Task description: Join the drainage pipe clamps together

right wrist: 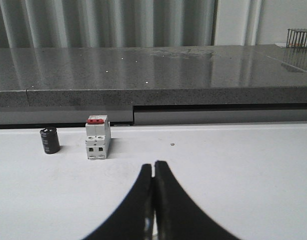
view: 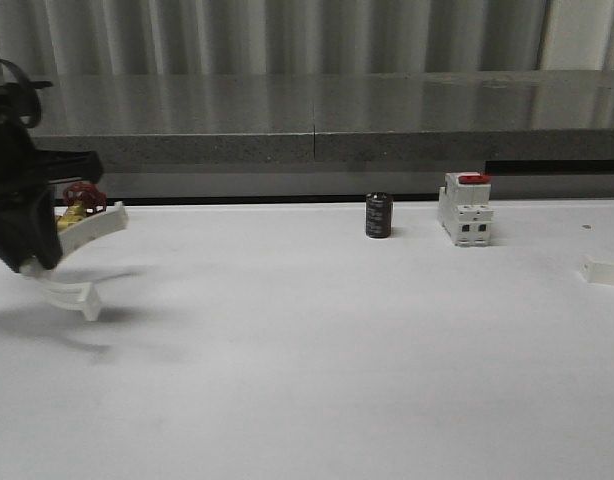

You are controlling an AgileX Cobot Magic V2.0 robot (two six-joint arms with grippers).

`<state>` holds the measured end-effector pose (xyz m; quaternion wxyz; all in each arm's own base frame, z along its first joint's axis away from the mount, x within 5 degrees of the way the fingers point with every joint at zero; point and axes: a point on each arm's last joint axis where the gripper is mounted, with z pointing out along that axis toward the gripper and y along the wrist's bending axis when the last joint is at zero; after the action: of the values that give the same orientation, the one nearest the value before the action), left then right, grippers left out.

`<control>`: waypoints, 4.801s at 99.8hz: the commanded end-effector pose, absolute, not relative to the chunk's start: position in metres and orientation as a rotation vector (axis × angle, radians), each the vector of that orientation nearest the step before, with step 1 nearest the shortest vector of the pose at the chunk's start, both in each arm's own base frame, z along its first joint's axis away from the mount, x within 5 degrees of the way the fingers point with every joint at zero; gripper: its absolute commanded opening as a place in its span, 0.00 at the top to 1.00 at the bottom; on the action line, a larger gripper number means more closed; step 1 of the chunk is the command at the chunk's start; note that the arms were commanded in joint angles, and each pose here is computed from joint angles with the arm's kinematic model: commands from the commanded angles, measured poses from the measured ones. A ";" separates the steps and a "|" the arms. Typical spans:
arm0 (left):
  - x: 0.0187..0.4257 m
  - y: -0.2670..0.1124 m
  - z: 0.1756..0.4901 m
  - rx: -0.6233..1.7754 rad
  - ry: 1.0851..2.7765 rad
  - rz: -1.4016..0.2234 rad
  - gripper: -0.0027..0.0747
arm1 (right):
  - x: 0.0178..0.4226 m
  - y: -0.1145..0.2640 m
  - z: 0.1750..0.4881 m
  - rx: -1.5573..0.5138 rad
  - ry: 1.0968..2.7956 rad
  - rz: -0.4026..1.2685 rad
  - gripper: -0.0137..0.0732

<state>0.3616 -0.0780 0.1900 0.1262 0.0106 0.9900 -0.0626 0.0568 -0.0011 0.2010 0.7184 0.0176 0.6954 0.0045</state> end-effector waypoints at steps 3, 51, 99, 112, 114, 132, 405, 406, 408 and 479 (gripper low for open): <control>0.365 -0.102 0.205 -0.005 2.797 -0.265 0.99 | 0.054 -0.001 0.214 0.035 1.432 0.002 0.92; 0.368 -0.122 0.191 0.034 2.838 -0.275 0.53 | 0.054 -0.001 0.214 0.035 1.432 0.002 0.92; 0.341 -0.107 0.275 0.107 2.604 -0.239 0.90 | 0.054 -0.001 0.214 0.035 1.432 0.002 0.92; 0.321 -0.092 0.294 0.129 2.551 -0.178 0.99 | 0.054 -0.001 0.214 0.035 1.432 0.002 0.92; 0.317 -0.089 0.296 0.121 2.544 -0.178 0.99 | 0.054 -0.001 0.214 0.035 1.432 0.002 0.92; 0.284 -0.059 0.312 0.055 2.474 -0.147 0.99 | 0.054 -0.001 0.214 0.035 1.432 0.002 0.92; 0.031 0.004 0.300 -0.052 1.820 -0.041 0.99 | 0.326 -0.046 0.216 0.368 2.787 0.016 0.30; 0.031 0.004 0.300 -0.052 1.820 -0.041 0.99 | 0.328 -0.046 0.215 0.368 2.789 0.016 0.30; 0.031 0.004 0.300 -0.052 1.820 -0.041 0.99 | 0.330 -0.047 0.212 0.368 2.797 0.016 0.30; 0.031 0.004 0.300 -0.052 1.820 -0.041 0.99 | 0.356 -0.050 0.189 0.378 2.875 0.018 0.87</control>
<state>0.0298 0.0039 0.2869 0.5799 -0.0234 0.8142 -0.0157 0.3526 -0.0477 0.1650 0.0822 0.1268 0.9885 0.0060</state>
